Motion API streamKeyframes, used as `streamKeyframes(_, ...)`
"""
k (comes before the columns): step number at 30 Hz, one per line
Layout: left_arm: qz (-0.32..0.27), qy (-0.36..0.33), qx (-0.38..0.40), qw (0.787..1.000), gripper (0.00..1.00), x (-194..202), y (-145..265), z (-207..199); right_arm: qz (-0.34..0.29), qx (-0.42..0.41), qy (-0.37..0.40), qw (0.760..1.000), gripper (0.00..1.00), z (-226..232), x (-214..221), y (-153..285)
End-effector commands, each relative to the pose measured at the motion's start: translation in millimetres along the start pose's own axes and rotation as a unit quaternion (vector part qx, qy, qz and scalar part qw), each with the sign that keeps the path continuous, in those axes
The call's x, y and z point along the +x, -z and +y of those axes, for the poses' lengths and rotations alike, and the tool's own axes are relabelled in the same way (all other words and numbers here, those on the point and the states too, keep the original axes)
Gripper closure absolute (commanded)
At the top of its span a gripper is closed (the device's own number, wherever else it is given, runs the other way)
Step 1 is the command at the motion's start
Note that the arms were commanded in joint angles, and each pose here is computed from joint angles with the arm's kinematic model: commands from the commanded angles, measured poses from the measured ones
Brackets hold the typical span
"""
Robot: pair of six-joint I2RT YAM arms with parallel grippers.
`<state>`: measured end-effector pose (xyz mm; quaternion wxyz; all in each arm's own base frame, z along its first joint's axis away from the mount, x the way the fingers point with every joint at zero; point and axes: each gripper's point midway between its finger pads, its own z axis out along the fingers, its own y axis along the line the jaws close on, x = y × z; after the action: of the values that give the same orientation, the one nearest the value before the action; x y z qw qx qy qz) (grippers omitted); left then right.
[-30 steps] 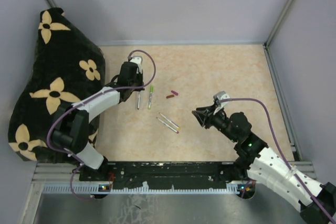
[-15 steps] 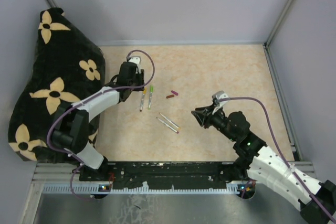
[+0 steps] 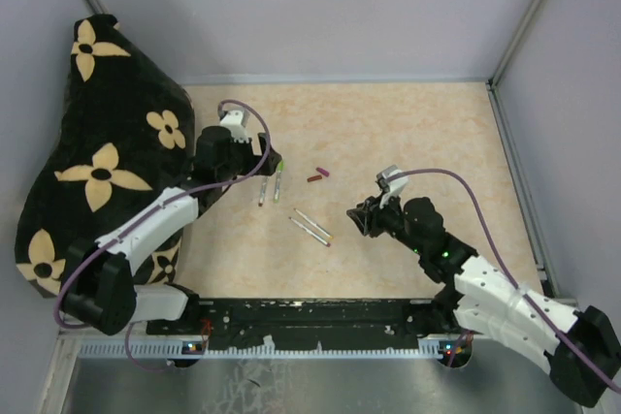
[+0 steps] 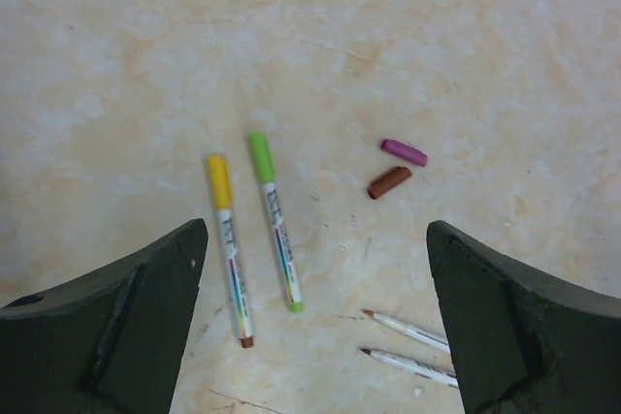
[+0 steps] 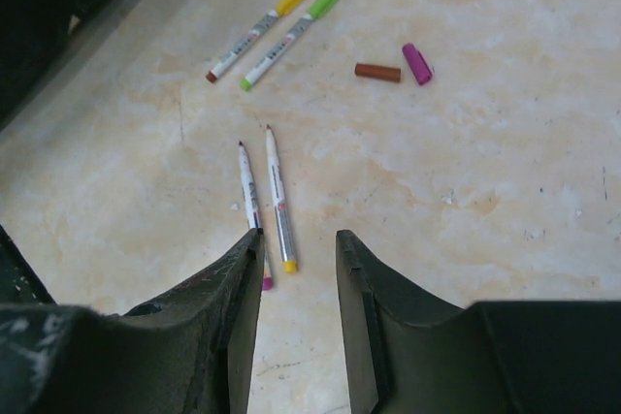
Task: Insert the pens into the pen caps
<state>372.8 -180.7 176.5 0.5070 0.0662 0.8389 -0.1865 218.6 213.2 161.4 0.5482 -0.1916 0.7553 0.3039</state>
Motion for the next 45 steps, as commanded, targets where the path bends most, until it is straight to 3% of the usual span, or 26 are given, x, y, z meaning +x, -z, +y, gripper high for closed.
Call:
streamKeyframes(1,-0.025,0.028,0.082,0.996,0.00,3,15,-34,-0.003,0.000,-0.008,1.000,0.64,5,-17,-11)
streamKeyframes(8,-0.015,0.028,0.115,0.993,0.00,19,28,-60,0.041,-0.005,-0.005,0.999,0.62,9,-3,-25)
streamKeyframes(14,-0.021,0.031,0.179,0.983,0.00,34,46,-91,0.086,0.021,0.043,0.995,0.62,18,11,-40)
streamKeyframes(30,-0.128,0.054,0.103,0.985,0.00,6,93,-55,0.162,0.022,0.088,0.983,0.63,38,35,-81)
streamKeyframes(45,-0.135,0.058,0.105,0.984,0.00,8,98,-53,0.193,0.028,0.095,0.976,0.63,37,51,-93)
